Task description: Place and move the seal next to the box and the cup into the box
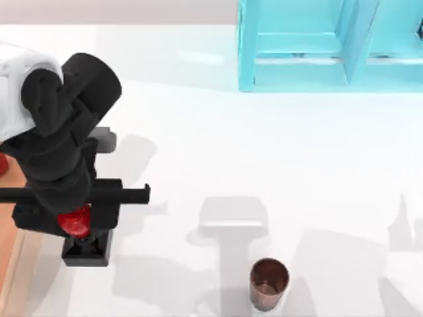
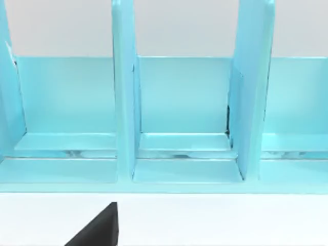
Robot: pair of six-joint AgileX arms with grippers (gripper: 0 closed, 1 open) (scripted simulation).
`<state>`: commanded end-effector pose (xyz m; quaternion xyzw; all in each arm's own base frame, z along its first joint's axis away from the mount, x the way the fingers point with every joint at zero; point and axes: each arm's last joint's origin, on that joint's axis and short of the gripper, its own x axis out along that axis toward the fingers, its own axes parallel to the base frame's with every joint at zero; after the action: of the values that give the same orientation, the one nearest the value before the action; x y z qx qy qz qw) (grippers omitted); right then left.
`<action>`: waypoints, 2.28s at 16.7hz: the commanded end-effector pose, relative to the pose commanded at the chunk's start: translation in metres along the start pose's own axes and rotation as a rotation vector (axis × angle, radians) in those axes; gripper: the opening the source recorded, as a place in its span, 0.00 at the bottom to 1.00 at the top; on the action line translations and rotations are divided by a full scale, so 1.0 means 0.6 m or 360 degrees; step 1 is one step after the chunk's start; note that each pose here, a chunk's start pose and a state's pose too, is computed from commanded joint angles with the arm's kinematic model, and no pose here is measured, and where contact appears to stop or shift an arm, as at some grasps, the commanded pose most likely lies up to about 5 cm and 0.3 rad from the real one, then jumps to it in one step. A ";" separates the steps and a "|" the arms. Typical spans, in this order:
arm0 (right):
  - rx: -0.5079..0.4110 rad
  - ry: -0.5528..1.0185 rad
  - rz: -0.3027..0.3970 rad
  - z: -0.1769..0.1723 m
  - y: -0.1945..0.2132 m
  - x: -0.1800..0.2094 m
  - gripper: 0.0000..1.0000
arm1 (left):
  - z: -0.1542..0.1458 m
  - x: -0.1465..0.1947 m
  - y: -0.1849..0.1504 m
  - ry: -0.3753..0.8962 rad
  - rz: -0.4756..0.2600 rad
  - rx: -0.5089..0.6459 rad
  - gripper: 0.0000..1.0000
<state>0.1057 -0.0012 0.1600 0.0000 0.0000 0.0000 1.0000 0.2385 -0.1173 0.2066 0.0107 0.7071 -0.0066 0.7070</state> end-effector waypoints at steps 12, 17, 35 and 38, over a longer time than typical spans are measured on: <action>0.0000 0.0000 0.0000 0.000 0.000 0.000 1.00 | 0.000 0.000 0.000 0.0000 0.0000 0.0000 1.00; 0.0000 0.0000 0.0000 0.000 0.000 0.000 1.00 | 0.000 -0.001 0.000 0.0000 0.0000 0.0001 1.00; 0.0000 0.0000 0.0000 0.000 0.000 0.000 1.00 | 0.010 -0.163 -0.022 0.0002 0.0000 -0.0005 1.00; 0.0000 0.0000 0.0000 0.000 0.000 0.000 1.00 | 0.026 -0.144 -0.104 0.0013 0.0005 -0.0013 1.00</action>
<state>0.1057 -0.0012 0.1600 0.0000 0.0000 0.0000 1.0000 0.2523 -0.1808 0.2925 0.0091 0.7099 -0.0025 0.7042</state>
